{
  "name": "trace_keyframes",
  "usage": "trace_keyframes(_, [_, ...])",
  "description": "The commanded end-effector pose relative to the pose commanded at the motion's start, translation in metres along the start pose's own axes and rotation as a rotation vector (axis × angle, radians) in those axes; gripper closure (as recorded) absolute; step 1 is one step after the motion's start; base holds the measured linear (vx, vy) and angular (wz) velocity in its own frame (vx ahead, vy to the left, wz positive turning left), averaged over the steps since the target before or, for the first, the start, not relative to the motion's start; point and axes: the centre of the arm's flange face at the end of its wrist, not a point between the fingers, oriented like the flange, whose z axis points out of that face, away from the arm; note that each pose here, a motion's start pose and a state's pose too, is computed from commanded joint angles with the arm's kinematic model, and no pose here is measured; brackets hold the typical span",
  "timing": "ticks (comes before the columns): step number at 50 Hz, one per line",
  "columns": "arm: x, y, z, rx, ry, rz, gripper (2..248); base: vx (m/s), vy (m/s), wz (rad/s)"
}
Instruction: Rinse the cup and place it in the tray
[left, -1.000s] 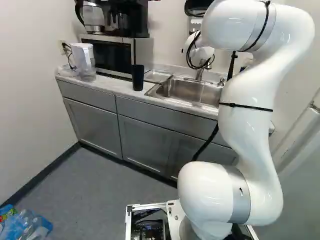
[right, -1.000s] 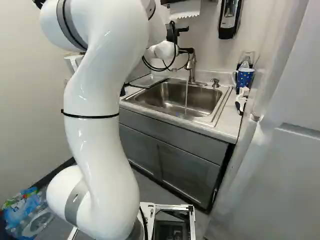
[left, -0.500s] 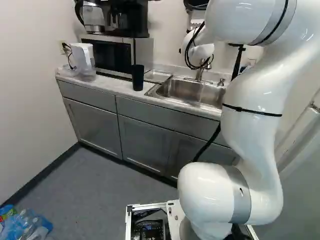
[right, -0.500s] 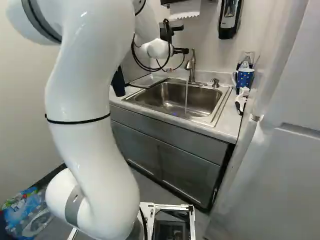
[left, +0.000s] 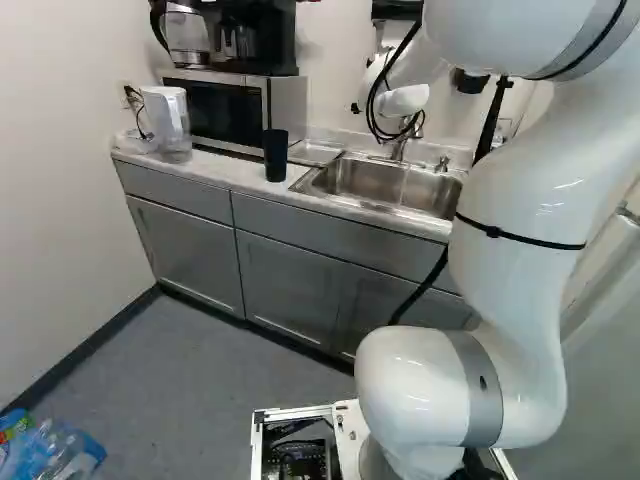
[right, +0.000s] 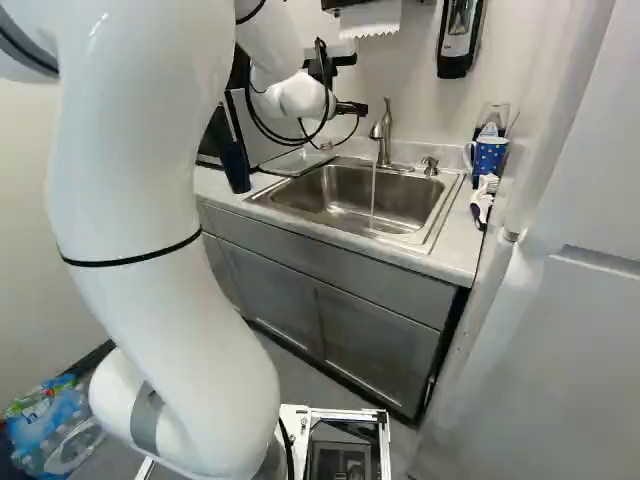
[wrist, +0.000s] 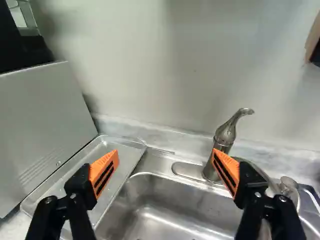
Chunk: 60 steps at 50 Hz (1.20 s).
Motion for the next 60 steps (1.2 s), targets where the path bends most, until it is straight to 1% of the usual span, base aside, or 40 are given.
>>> trace_keyframes(15, [-0.012,-0.008,-0.024,0.013,-0.088,-0.004,3,0.0,0.0,0.0])
trace_keyframes(26, [-0.022,-0.009,-0.043,0.015,-0.153,-0.005,3,0.0,0.0,0.0])
trace_keyframes(48, [-0.041,-0.003,-0.078,0.006,-0.277,-0.002,3,0.0,0.0,0.0])
trace_keyframes(60, [-0.049,0.006,-0.09,-0.011,-0.344,0.005,3,0.0,0.0,0.0])
